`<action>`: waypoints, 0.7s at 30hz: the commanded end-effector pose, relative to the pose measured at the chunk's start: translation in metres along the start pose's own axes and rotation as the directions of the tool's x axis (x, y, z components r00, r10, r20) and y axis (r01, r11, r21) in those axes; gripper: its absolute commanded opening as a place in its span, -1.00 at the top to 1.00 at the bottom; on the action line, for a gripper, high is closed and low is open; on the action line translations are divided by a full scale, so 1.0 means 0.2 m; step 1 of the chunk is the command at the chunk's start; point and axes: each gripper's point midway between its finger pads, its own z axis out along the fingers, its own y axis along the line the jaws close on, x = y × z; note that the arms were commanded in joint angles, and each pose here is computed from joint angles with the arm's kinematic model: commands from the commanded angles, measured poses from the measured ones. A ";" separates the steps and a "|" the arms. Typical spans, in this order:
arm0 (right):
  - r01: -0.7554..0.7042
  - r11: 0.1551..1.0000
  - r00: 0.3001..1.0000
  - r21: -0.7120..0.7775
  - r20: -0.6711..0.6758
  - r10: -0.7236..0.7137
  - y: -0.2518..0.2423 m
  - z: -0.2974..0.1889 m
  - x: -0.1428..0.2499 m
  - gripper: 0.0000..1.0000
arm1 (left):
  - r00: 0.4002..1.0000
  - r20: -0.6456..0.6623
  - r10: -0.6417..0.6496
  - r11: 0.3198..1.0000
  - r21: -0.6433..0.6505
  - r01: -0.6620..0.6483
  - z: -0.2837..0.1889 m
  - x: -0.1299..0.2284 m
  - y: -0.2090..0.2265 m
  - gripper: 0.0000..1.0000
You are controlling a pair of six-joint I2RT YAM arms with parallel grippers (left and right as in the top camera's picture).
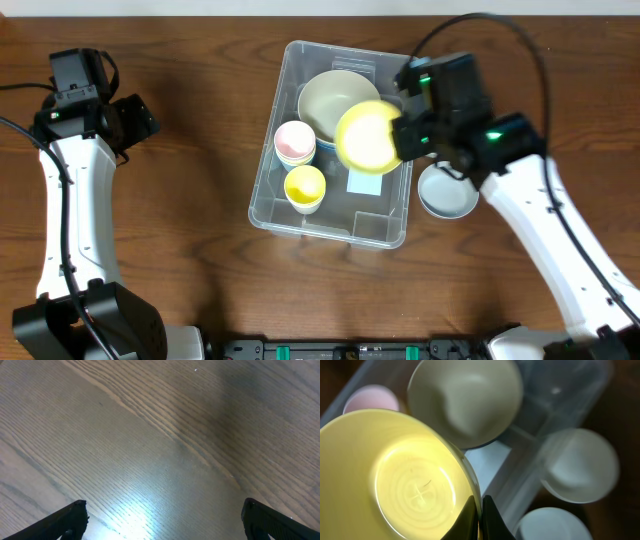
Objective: Pack container
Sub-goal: 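Carry the yellow bowl into the container's lower right and release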
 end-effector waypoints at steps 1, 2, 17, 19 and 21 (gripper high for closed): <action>0.048 0.999 0.995 -0.012 -0.083 -0.048 0.06 0.12 0.09 0.99 | 0.999 0.047 -0.004 1.000 0.000 0.004 -0.06 -0.06 0.01 -0.96; 0.050 0.999 0.993 -0.013 -0.107 -0.051 0.06 0.15 0.11 0.97 | 0.999 0.046 -0.003 1.000 0.000 0.003 -0.06 -0.06 0.01 -0.96; 0.069 0.997 0.988 0.028 -0.144 -0.064 0.03 0.22 0.14 0.00 | 0.999 0.046 -0.003 1.000 0.000 0.003 -0.06 -0.06 0.01 -0.96; 0.074 0.994 0.992 0.078 -0.107 -0.065 0.00 0.15 0.09 0.00 | 0.999 0.047 -0.004 1.000 0.000 0.004 -0.06 -0.06 0.01 -0.96; 0.045 0.986 0.998 0.161 -0.038 -0.039 -0.08 0.03 0.02 -0.01 | 0.999 0.047 -0.004 1.000 0.000 0.004 -0.06 -0.06 0.01 -0.96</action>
